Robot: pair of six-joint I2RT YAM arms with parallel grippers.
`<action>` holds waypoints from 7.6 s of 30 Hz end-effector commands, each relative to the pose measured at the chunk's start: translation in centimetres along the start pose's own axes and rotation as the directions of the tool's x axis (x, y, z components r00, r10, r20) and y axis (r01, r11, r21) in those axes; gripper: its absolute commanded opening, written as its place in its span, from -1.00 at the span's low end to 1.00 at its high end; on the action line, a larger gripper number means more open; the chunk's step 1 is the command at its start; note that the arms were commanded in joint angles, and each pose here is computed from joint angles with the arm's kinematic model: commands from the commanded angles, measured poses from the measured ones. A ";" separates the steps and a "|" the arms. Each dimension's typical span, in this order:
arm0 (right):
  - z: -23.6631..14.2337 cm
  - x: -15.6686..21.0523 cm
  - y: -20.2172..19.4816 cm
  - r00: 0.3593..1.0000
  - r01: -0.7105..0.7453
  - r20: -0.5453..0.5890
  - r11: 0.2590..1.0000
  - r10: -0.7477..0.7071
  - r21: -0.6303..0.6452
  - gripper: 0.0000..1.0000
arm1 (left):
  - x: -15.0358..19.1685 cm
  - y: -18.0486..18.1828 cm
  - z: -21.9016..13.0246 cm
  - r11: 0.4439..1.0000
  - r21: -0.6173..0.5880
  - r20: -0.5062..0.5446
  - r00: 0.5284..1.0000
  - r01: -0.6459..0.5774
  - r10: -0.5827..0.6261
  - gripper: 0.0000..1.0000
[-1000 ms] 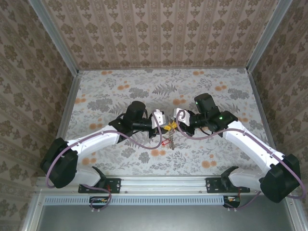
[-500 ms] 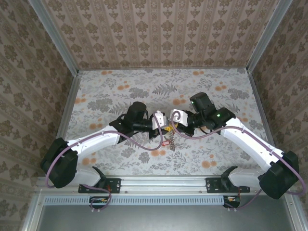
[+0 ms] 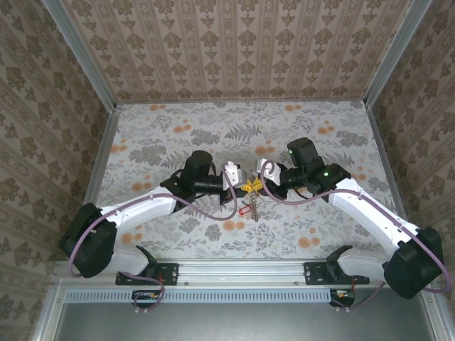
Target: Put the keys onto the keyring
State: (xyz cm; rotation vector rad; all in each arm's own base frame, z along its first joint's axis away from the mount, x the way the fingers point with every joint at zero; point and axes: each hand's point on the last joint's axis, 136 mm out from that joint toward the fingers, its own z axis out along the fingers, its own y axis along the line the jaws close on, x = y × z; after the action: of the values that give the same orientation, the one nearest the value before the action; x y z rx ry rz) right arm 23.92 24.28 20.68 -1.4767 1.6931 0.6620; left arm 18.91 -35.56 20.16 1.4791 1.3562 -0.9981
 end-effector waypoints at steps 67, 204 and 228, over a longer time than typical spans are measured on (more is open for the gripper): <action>-1.4 -1.2 0.0 0.997 -0.014 0.075 1.000 0.013 0.012 -0.94 | -2.3 -0.2 -0.3 0.998 -0.015 0.044 0.997 -0.061 0.062 -0.78; -1.2 0.9 -3.5 0.548 -0.805 -0.021 0.520 0.836 -0.286 -1.00 | -2.2 0.9 0.5 0.992 -0.096 0.126 0.987 -0.086 0.098 -1.00; -2.2 3.4 -3.6 0.567 -0.824 -0.052 0.566 0.822 -0.028 -0.87 | -0.7 1.5 1.6 0.989 -0.090 -0.058 0.992 -0.118 0.113 -1.00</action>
State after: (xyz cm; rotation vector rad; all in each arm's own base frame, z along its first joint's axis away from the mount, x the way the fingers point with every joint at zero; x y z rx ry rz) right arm 26.34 21.08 20.18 -0.6205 2.3783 1.3053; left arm 20.87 -36.79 19.48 1.4520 1.3607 -0.8222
